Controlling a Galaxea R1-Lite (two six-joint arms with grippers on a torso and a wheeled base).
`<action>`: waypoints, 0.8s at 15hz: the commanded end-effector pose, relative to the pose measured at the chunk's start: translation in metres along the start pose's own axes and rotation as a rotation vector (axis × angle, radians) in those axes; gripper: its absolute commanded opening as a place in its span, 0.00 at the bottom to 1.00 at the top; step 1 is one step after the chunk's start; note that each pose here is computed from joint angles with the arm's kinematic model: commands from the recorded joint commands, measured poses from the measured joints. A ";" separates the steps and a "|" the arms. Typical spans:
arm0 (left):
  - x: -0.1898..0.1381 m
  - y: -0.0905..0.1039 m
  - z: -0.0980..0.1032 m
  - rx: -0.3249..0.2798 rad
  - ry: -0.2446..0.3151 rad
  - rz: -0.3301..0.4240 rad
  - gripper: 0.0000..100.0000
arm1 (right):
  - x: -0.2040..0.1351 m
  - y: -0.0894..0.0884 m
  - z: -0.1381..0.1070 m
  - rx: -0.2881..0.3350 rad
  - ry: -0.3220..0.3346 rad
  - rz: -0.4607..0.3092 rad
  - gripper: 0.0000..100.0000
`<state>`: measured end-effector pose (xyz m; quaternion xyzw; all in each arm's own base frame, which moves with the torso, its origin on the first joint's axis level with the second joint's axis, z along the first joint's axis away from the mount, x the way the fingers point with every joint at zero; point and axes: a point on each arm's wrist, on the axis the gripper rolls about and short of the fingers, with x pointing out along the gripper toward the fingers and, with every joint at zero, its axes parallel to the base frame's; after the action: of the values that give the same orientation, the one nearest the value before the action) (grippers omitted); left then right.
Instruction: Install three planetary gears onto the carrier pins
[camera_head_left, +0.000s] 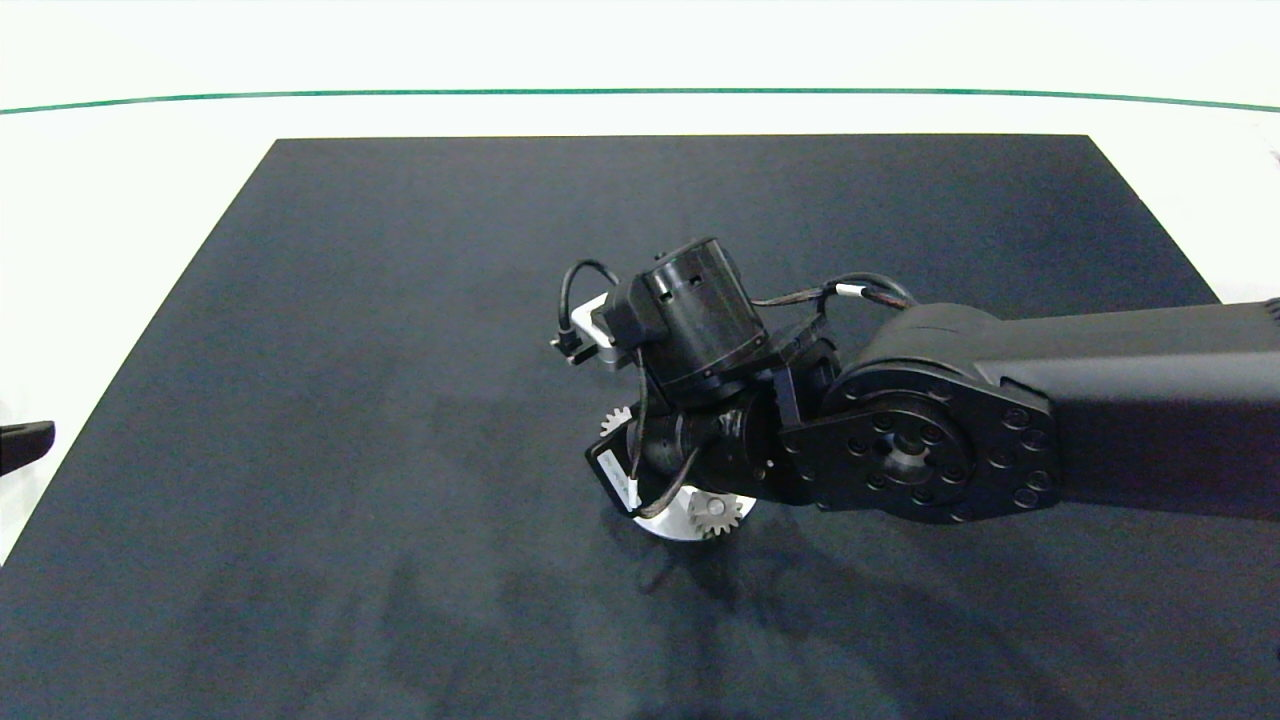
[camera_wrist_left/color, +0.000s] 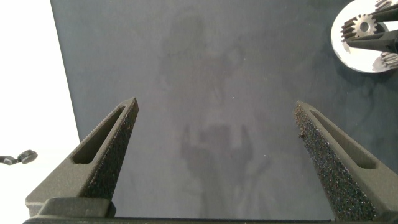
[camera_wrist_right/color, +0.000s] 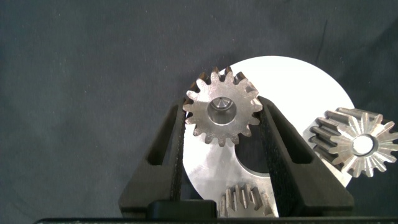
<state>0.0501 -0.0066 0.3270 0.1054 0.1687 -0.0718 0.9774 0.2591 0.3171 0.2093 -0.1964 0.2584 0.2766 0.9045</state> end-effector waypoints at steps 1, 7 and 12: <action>0.000 0.000 0.000 0.001 0.004 0.000 1.00 | 0.001 0.000 0.000 0.001 0.002 -0.003 0.19; 0.000 0.000 0.000 0.001 0.004 0.000 1.00 | 0.001 0.000 0.000 0.001 0.000 -0.003 1.00; 0.000 0.000 0.000 0.002 0.005 -0.002 1.00 | 0.000 0.000 0.000 0.003 0.000 -0.003 1.00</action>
<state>0.0499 -0.0067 0.3269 0.1055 0.1687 -0.0725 0.9773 0.2596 0.3167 0.2097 -0.1943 0.2578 0.2757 0.9054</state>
